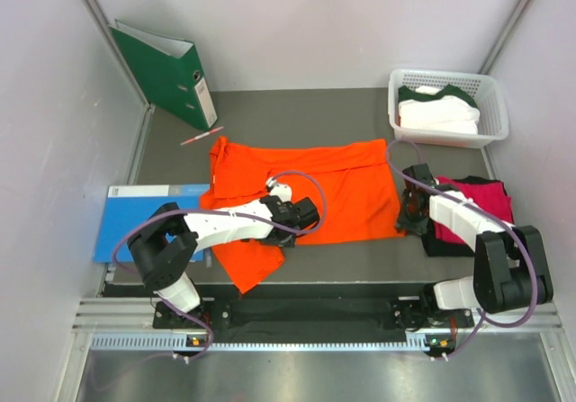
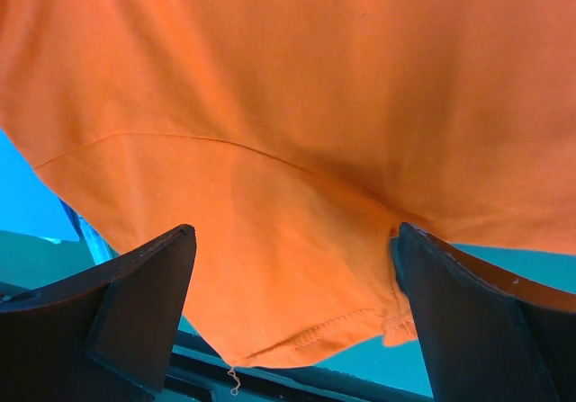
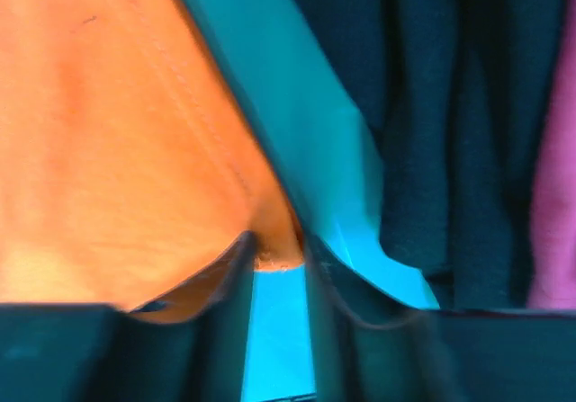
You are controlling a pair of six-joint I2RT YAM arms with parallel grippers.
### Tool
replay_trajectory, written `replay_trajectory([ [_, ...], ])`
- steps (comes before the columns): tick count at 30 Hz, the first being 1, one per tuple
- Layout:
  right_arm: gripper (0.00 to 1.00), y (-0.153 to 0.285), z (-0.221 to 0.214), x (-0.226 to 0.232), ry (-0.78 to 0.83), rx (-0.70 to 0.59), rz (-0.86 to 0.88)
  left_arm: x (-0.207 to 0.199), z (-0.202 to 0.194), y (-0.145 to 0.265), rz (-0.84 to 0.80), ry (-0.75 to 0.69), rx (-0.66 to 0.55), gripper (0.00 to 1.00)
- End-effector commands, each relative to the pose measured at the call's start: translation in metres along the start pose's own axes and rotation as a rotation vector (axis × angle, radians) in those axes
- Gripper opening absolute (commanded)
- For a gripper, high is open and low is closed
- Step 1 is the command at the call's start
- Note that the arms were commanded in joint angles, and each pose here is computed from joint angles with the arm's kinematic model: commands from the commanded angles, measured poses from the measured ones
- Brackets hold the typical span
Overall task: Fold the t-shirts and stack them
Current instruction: Grap the side of the flattened tshirt closest away from the robot with both arms
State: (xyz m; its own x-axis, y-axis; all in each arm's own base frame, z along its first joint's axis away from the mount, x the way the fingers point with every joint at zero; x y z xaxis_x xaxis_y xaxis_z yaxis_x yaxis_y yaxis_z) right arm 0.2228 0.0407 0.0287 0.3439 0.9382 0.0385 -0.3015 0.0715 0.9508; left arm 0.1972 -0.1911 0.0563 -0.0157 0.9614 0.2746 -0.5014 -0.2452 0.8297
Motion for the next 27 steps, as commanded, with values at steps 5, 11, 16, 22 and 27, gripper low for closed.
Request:
replay_trajectory([
  [5, 0.01, -0.016, 0.005, 0.026, 0.007, -0.006, 0.108, 0.011, -0.018, -0.003, 0.038, -0.023, 0.016, 0.98],
  [11, 0.0, -0.012, 0.016, 0.033, 0.022, -0.04, 0.137, -0.002, -0.031, 0.006, -0.007, -0.058, 0.012, 0.98],
  [16, 0.0, -0.013, 0.018, 0.036, 0.032, -0.045, 0.149, -0.019, -0.052, 0.012, -0.04, -0.101, 0.033, 0.98],
  [22, 0.0, -0.017, 0.017, 0.039, 0.037, -0.044, 0.166, -0.024, -0.085, 0.008, 0.008, -0.142, 0.075, 0.94],
  [27, 0.0, -0.021, 0.017, 0.039, 0.042, -0.05, 0.171, -0.017, -0.099, -0.007, 0.072, -0.145, 0.08, 0.75],
])
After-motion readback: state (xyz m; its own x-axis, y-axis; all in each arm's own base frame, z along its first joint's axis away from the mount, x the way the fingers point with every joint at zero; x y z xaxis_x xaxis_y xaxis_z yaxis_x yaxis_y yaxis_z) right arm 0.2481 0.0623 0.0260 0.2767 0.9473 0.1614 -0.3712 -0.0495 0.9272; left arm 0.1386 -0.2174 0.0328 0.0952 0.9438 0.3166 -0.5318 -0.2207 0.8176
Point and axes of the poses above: each gripper's point midway between its finger pads, its own y axis back along the fingers, its own x axis along the line the jaws close on, z = x × y, the point moved 1 cm from there along y, back along the fingers
